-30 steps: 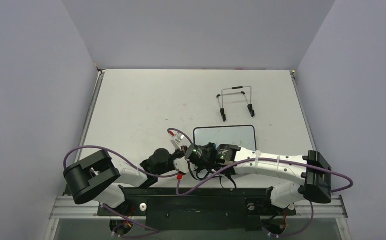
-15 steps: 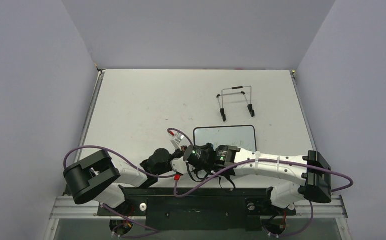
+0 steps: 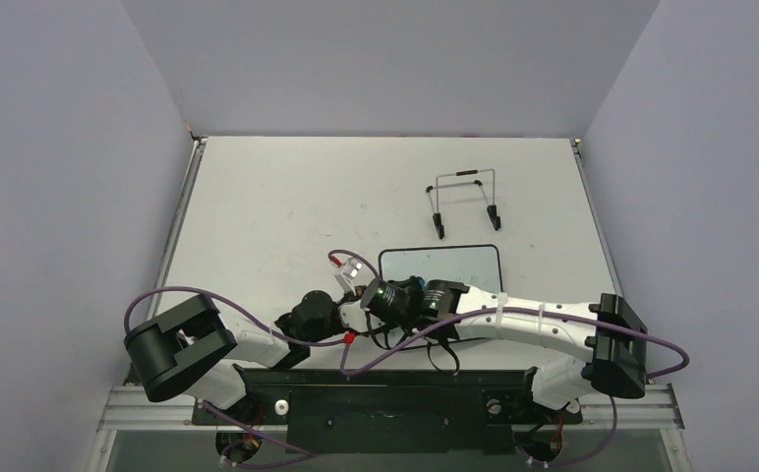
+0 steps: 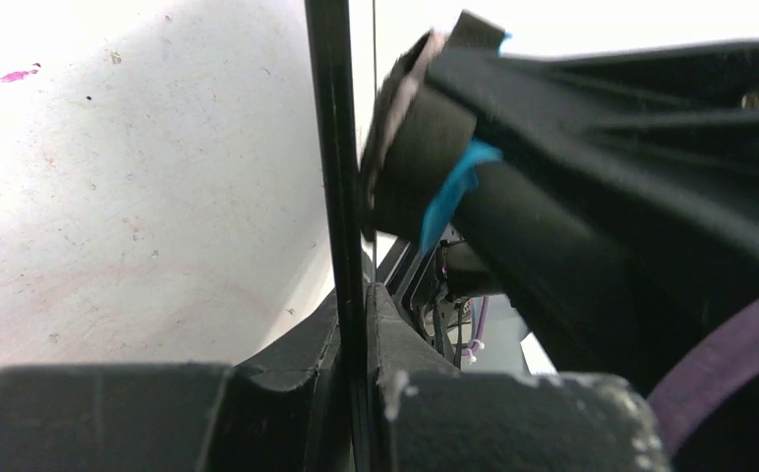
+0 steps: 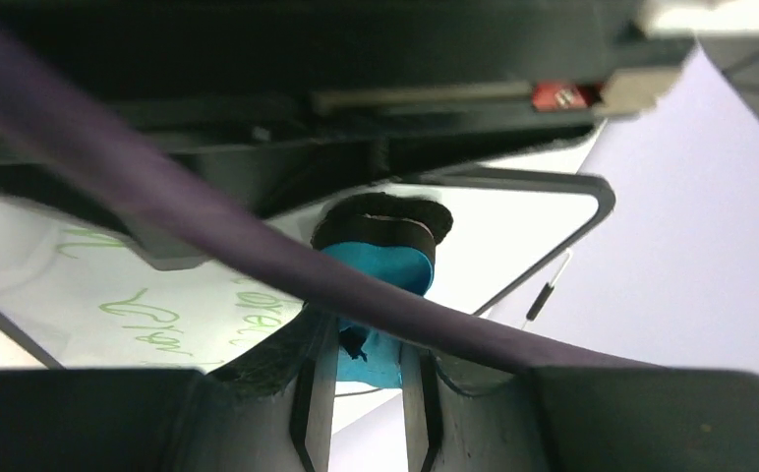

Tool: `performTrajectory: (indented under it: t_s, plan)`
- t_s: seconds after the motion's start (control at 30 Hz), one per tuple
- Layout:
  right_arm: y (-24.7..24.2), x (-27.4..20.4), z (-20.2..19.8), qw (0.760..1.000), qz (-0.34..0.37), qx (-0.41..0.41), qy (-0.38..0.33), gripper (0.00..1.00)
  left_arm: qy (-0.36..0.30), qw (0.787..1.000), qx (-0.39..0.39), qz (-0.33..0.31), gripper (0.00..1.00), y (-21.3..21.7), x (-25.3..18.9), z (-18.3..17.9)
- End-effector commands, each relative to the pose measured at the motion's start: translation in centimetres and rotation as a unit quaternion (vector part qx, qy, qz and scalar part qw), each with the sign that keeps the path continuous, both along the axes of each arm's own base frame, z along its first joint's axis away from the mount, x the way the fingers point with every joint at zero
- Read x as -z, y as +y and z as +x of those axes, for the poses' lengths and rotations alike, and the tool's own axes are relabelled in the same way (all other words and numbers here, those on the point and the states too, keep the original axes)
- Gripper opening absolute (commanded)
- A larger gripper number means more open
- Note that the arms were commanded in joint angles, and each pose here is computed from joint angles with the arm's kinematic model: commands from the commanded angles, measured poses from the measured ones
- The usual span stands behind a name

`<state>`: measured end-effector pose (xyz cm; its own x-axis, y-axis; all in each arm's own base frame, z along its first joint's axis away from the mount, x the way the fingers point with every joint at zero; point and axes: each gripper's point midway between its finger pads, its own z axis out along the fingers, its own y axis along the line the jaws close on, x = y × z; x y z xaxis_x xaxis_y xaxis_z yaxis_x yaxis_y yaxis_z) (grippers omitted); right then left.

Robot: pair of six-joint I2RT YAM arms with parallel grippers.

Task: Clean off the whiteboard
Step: Erase the whiteboard at the center of the board.

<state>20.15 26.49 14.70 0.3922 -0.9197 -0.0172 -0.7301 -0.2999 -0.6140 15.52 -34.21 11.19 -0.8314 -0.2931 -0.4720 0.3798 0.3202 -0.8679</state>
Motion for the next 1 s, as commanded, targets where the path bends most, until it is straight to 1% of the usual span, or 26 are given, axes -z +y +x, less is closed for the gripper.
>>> performTrajectory:
  t_s: [0.0,0.13,0.2,0.27,0.37,0.43,0.5,0.63,0.83,0.9,0.97]
  plan:
    - [-0.7,-2.3,3.1,0.996,0.039,0.067,-0.051,0.0,-0.076,0.993,0.014,-0.092,0.0,-1.0,-6.5,0.1]
    - [-1.5,-2.9,4.1,0.993,0.055,0.092,-0.052,0.0,-0.076,0.993,0.014,-0.093,0.0,-1.0,-6.5,0.0]
    - [-1.4,-2.8,3.8,0.994,0.056,0.086,-0.042,0.0,-0.076,0.993,0.015,-0.093,0.0,-1.0,-6.5,0.0]
    - [-1.0,-2.2,2.9,0.996,0.052,0.068,-0.019,0.0,-0.076,0.993,0.015,-0.094,0.0,-1.0,-6.5,0.0]
    - [-0.4,-0.8,0.5,0.998,0.042,0.023,0.039,0.0,-0.077,0.993,0.014,-0.094,0.0,-1.0,-6.5,0.0]
    - [-0.4,-0.1,-0.7,0.997,0.03,-0.002,0.065,0.0,-0.077,0.993,0.013,-0.093,0.0,-0.9,-6.5,0.0]
    - [-0.7,0.2,-1.2,0.997,0.025,-0.01,0.074,0.0,-0.077,0.993,0.011,-0.093,0.0,-0.8,-6.5,0.0]
    - [-1.3,-0.2,0.1,0.998,0.036,0.019,0.055,0.0,-0.079,0.992,0.012,-0.094,0.0,-0.8,-6.6,0.0]
    - [-2.3,-2.4,4.0,0.99,0.093,0.109,0.013,0.0,-0.08,0.992,0.014,-0.094,0.0,-0.9,-6.6,0.0]
    - [-2.2,-2.8,4.4,0.987,0.105,0.118,0.012,0.0,-0.08,0.992,0.015,-0.094,0.0,-0.8,-6.6,-0.1]
    - [-2.0,-2.5,3.9,0.988,0.104,0.108,0.027,0.0,-0.081,0.992,0.015,-0.095,0.0,-0.8,-6.6,-0.1]
